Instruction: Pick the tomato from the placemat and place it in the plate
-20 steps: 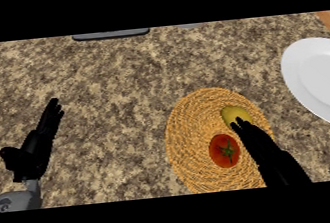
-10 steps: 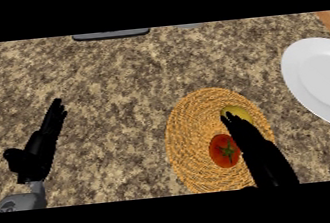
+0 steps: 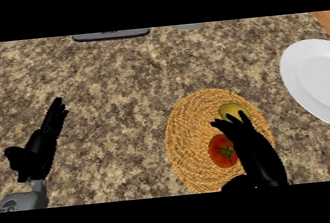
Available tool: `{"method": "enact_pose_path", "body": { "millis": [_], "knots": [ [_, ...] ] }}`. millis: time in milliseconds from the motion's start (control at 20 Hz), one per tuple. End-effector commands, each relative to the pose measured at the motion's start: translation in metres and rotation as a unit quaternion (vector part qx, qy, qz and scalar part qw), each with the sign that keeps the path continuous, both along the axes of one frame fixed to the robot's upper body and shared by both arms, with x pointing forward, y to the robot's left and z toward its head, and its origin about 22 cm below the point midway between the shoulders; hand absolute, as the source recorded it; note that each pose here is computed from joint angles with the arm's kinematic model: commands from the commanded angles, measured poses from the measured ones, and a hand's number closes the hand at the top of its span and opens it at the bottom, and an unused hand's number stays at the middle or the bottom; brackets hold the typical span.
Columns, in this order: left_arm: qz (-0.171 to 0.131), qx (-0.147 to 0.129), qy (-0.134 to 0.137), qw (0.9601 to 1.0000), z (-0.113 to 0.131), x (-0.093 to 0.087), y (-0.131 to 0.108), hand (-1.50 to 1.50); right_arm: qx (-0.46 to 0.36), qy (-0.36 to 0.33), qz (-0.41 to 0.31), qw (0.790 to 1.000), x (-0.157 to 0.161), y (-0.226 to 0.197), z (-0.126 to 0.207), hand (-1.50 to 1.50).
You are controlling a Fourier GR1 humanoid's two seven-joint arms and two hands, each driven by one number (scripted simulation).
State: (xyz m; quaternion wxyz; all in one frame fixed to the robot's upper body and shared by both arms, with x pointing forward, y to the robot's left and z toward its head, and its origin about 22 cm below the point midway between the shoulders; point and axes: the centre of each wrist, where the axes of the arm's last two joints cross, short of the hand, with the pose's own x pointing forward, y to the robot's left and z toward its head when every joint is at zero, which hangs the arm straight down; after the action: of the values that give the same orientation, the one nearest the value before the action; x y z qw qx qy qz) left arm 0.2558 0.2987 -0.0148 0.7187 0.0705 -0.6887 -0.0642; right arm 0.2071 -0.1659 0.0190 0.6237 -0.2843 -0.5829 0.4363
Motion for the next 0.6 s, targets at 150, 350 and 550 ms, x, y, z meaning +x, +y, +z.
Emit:
{"method": "enact_pose_path", "body": {
  "millis": [150,350,550],
  "knots": [
    [0.002,-0.002,0.002,1.0000,-0.006,-0.014,-0.005,0.00,-0.006,0.009,0.046,0.999,0.009,0.008,-0.015,1.50],
    [0.002,0.005,0.001,1.0000,-0.005,0.006,0.007,0.00,0.000,0.000,0.052,0.999,0.017,-0.003,-0.033,1.50],
    [0.026,-0.002,0.007,0.9996,-0.013,-0.005,0.015,0.00,-0.049,0.026,-0.123,0.991,-0.011,-0.137,-0.023,1.50]
  ]
}}
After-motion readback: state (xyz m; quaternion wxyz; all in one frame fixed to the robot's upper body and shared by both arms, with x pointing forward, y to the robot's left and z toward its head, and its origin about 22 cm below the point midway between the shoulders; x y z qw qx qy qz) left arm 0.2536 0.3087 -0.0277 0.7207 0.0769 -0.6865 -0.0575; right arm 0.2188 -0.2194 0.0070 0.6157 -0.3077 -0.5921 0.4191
